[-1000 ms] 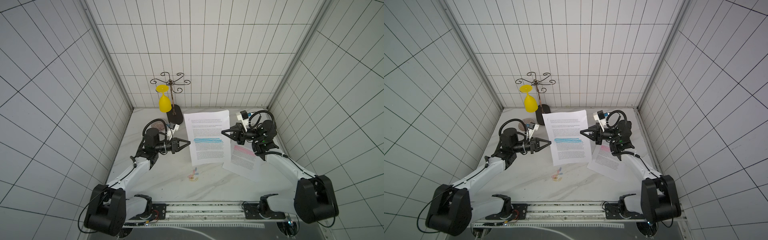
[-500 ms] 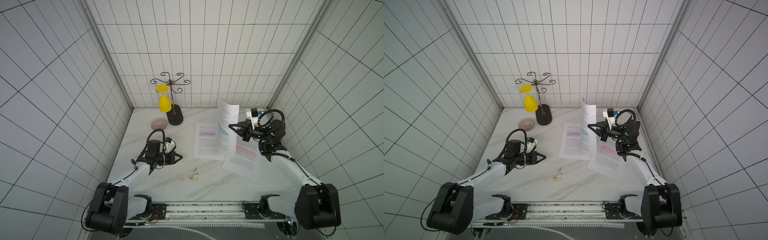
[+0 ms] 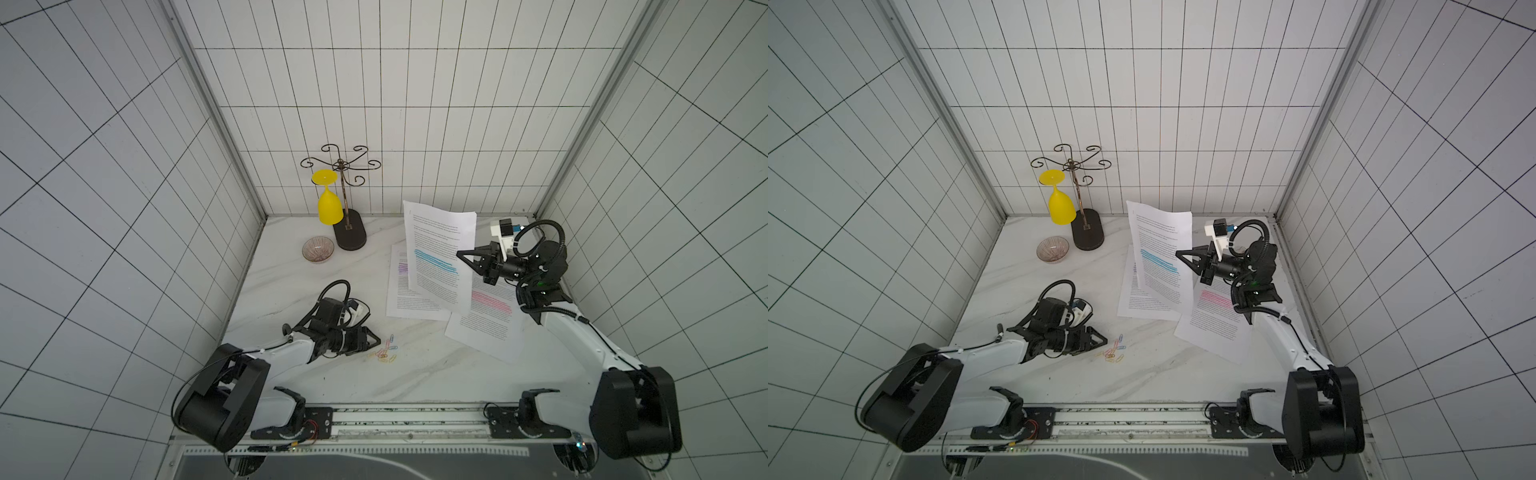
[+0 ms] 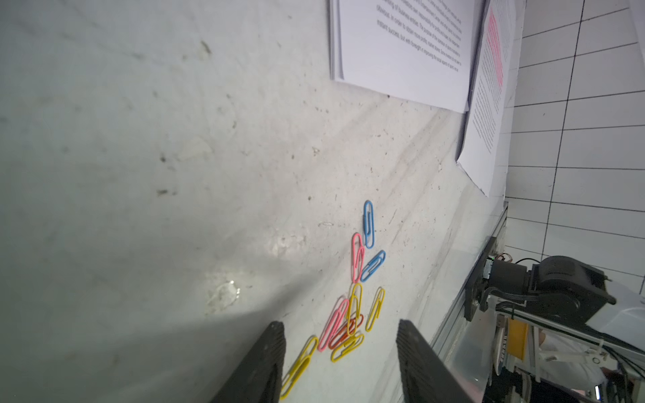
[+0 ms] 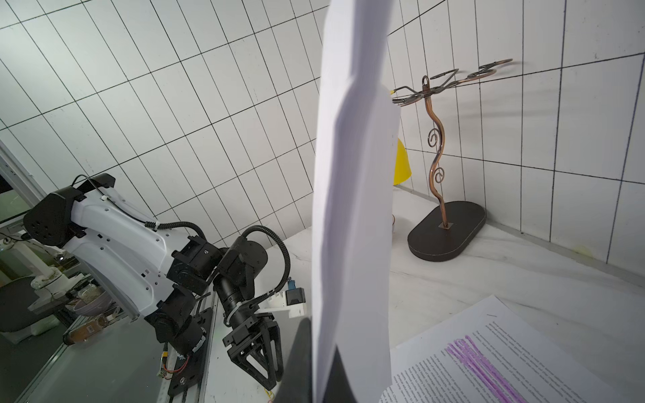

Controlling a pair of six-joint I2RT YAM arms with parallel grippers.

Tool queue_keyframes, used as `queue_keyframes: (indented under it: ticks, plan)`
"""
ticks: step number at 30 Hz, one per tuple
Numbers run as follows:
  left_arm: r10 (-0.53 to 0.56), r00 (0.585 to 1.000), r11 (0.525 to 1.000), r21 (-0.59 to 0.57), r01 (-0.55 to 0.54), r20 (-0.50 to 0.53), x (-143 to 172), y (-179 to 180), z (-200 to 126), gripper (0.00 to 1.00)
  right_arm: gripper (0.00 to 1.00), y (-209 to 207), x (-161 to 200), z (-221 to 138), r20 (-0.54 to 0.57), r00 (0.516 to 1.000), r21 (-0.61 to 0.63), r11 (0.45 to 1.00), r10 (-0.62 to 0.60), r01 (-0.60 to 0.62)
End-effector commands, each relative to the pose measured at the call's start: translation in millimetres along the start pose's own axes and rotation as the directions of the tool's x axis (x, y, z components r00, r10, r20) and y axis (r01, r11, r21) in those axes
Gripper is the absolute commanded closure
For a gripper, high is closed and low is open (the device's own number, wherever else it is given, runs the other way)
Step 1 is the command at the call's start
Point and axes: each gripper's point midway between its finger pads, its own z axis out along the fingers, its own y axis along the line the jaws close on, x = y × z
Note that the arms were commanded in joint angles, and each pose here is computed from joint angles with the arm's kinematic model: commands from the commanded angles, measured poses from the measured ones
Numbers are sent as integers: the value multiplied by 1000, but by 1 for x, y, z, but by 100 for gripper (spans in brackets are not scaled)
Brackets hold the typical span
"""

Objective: Unclip the paperclips from the documents
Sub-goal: Place the paper clip at the center of the board, then place the document at the center of the board.

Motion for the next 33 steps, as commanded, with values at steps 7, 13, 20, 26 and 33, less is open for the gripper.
queue_keyframes:
  ticks: [7, 13, 20, 26, 33]
  plan:
    - [128, 986, 977, -186, -106, 109, -37, -6, -32, 36, 100, 5, 9, 36, -92, 996, 56, 998, 22, -17]
    - [307, 892, 918, -350, -186, 332, -96, -38, -90, 35, 100, 40, 9, 110, -121, 992, -65, 997, 34, -42]
    - [406, 790, 873, -450, -186, 460, -126, -56, -134, 34, 100, 65, -15, 160, 57, 987, -265, 956, 148, -128]
    - [402, 791, 868, -466, -170, 461, -124, -49, -147, 34, 100, -16, 52, 195, -7, 950, -32, 949, 313, -313]
    - [400, 785, 871, -462, -166, 473, -125, -50, -153, 34, 100, -65, 98, 230, 35, 930, 86, 926, 365, -367]
